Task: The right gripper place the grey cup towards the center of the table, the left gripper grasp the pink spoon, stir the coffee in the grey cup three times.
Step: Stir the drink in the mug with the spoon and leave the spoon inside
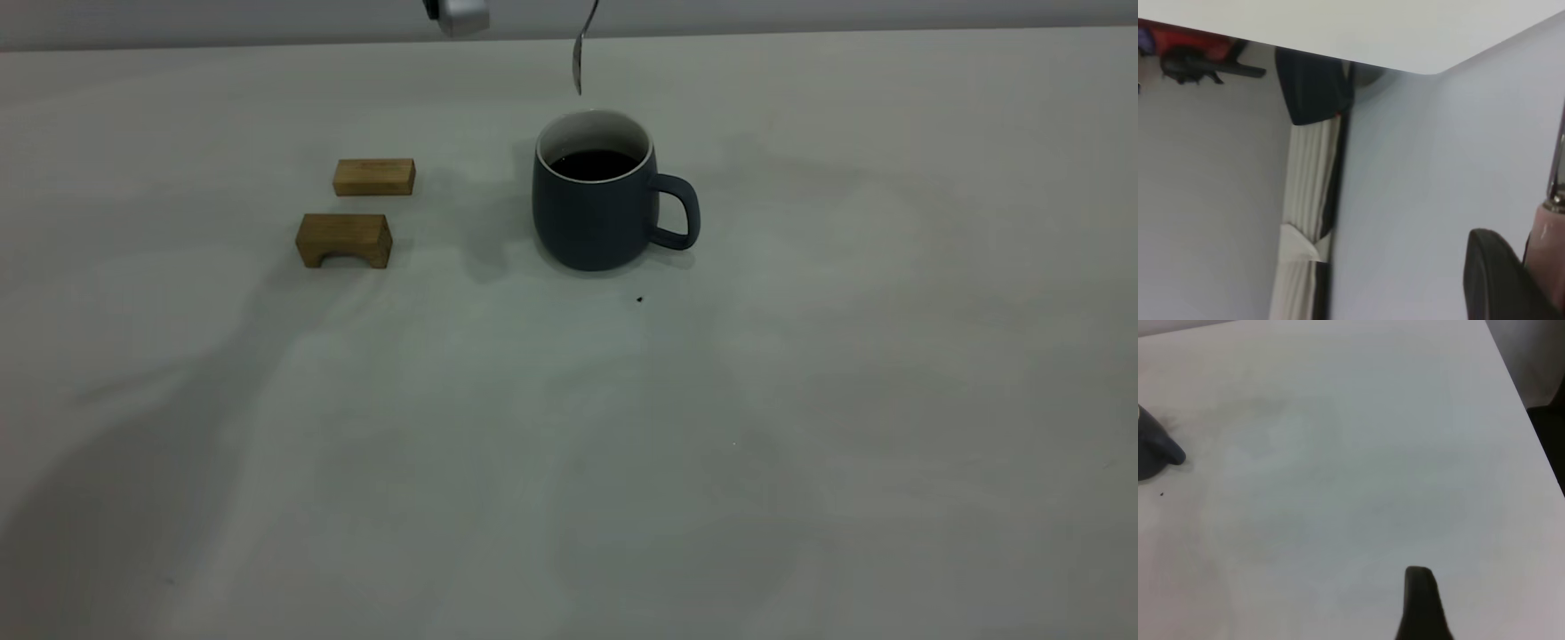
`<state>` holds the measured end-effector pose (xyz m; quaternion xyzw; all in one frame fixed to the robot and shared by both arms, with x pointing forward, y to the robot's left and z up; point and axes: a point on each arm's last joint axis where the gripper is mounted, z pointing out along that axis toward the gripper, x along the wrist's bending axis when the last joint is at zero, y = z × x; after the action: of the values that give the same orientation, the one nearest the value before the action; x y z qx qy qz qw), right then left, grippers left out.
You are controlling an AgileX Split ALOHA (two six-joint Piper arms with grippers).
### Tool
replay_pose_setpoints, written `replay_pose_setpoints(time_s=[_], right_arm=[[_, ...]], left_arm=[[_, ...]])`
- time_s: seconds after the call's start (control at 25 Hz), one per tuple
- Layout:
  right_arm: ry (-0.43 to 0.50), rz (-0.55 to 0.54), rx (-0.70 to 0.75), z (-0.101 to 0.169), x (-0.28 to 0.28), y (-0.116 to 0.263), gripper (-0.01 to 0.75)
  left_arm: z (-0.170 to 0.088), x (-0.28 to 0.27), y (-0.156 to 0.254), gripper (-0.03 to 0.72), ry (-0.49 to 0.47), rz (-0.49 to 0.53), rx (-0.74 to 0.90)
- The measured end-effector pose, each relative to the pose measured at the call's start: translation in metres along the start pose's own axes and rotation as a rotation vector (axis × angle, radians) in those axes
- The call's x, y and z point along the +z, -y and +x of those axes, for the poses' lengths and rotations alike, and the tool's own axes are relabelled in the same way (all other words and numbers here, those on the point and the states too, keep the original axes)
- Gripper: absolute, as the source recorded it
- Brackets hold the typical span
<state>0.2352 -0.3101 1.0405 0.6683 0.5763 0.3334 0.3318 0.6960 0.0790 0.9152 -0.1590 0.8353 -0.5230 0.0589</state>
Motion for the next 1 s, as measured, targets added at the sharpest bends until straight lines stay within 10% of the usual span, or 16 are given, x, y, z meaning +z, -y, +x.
replay_pose_setpoints(time_s=[1.0], right_arm=[[0.001, 0.000, 0.000, 0.000, 0.000, 0.000, 0.574]], left_arm=[[-0.008, 0.038, -0.087, 0.125, -0.079, 0.077, -0.060]])
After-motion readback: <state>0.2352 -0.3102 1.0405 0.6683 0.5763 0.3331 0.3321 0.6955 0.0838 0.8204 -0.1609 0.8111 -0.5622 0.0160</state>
